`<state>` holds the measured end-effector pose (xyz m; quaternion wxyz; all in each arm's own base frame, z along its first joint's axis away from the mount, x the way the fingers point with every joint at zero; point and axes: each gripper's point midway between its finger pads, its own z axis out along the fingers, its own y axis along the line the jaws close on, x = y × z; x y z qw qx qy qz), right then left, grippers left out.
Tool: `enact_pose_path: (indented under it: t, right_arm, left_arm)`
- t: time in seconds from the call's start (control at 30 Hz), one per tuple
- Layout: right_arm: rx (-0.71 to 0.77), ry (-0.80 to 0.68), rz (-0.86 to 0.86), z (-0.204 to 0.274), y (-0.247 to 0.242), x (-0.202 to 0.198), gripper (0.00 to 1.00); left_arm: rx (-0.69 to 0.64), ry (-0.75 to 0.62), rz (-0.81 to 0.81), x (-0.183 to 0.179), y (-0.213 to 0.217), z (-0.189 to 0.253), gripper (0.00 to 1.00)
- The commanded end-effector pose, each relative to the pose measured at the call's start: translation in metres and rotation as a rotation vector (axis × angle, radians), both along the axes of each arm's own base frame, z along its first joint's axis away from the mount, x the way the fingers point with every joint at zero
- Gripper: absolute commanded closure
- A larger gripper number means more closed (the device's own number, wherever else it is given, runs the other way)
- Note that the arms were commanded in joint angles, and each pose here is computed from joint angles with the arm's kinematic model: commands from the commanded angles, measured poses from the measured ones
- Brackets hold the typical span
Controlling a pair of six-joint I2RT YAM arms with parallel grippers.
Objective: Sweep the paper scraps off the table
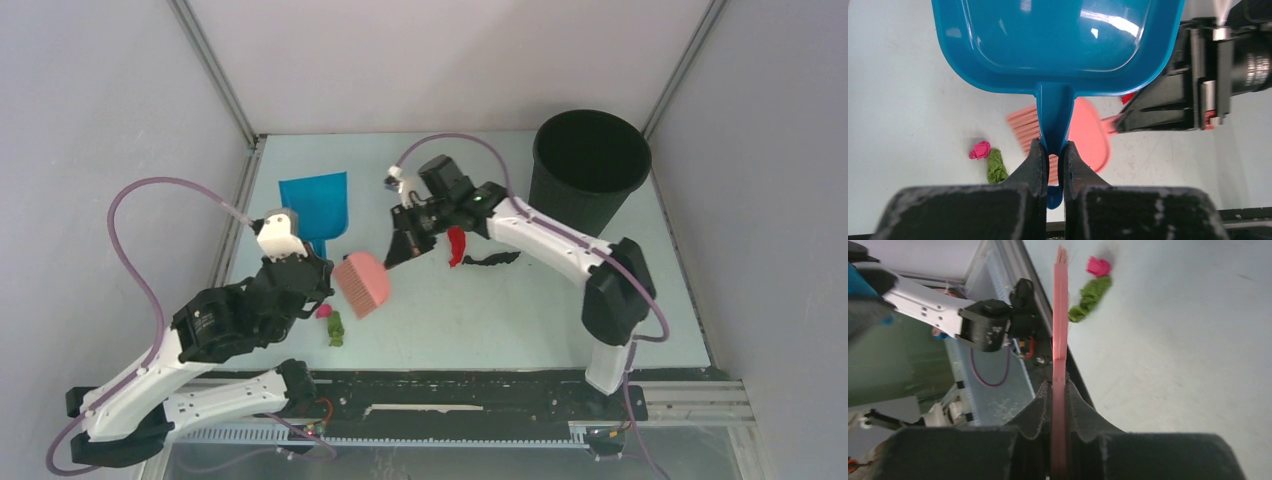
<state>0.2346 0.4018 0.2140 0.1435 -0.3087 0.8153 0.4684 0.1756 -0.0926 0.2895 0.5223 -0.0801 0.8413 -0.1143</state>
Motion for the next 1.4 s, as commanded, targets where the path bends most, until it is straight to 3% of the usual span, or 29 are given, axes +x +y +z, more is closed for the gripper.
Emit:
enact_pose_path:
  t: [0.0, 0.23, 0.37, 0.53, 0.77, 1.1, 1.23, 1.37]
  right_arm:
    - [0.080, 0.172, 0.014, 0.026, 0.050, -0.023, 1.00]
    - [-0.037, 0.344, -0.086, -0.017, 0.109, -0.026, 1.00]
    - [-0.118, 0.321, -0.153, -0.044, 0.132, -0.032, 1.00]
    - [-0.246, 0.272, -0.278, -0.086, 0.127, -0.019, 1.00]
    - [-0.307, 0.176, -0.331, -0.092, 0.079, -0.011, 1.00]
    - [-0.371, 0.060, -0.472, -0.095, -0.071, 0.031, 1.00]
    - [-0.309, -0.013, -0.594, -0.064, -0.109, 0.063, 1.00]
    - [-0.132, -0.065, -0.644, -0.003, -0.123, 0.075, 1.00]
  left_arm:
    - [-0.115, -0.098, 0.039, 0.002, 0.010, 0.016, 1.00]
    - [-0.126, -0.123, 0.070, -0.006, 0.034, 0.017, 1.00]
    - [-0.092, -0.107, 0.066, -0.007, 0.036, 0.012, 1.00]
    - [-0.095, -0.105, 0.028, -0.007, 0.027, 0.011, 1.00]
    - [-0.078, -0.092, 0.001, -0.007, 0.021, 0.006, 1.00]
    - [0.025, -0.029, -0.031, -0.012, 0.023, -0.019, 1.00]
    - [0.062, 0.043, -0.079, -0.017, 0.014, -0.038, 1.00]
    - [0.079, 0.177, -0.177, -0.031, -0.008, -0.072, 1.00]
